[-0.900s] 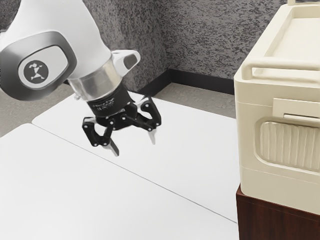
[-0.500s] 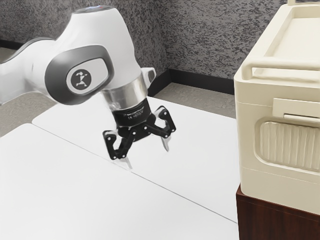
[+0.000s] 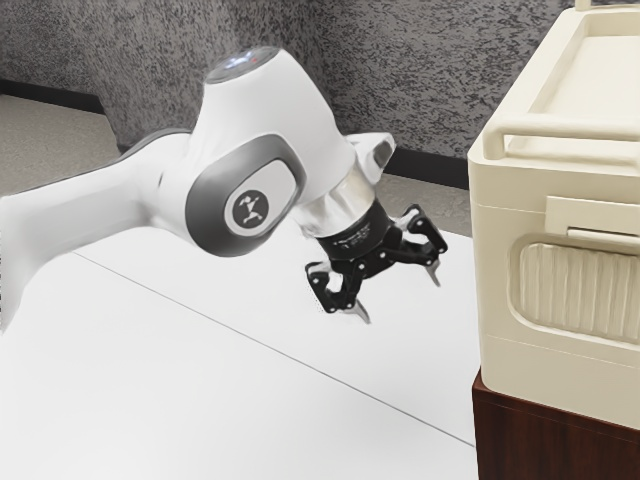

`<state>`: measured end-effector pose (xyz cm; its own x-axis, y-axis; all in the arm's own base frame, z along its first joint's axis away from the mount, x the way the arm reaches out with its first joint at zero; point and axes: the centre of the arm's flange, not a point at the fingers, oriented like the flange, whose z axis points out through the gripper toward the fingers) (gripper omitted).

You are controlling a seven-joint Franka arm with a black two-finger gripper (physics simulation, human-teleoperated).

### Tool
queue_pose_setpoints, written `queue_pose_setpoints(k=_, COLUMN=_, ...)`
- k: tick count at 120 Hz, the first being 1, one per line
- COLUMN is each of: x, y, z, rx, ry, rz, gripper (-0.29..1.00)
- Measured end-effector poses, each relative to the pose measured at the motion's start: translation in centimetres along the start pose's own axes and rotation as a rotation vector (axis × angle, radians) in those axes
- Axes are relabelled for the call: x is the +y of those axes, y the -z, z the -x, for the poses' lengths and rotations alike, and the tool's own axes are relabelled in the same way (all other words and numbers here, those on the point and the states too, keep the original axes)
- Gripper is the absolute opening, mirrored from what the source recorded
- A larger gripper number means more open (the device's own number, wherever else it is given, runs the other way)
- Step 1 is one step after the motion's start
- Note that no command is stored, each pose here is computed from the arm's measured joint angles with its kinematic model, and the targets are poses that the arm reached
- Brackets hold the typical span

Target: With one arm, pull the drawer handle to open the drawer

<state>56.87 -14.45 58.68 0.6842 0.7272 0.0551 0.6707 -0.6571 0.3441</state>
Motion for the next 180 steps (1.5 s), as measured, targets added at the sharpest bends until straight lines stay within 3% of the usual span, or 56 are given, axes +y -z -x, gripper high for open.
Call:
queue_pose_setpoints(k=30, x=-0.1, y=-1.8, z=3.5, rx=-0.054, ry=-0.147, rz=0.124, gripper=0.7)
queue_pose_setpoints(k=53, x=-2.9, y=-0.3, z=-0.9, rx=0.018, ry=-0.148, rz=0.195, gripper=0.7)
queue_pose_setpoints(k=139, x=0.0, y=-4.0, z=-2.7, rx=0.033, ry=-0.362, rz=0.254, gripper=0.69)
queue_pose_setpoints(k=180, x=1.6, y=-6.0, z=-1.1, rx=0.009, ry=-0.433, rz=0.265, gripper=0.69)
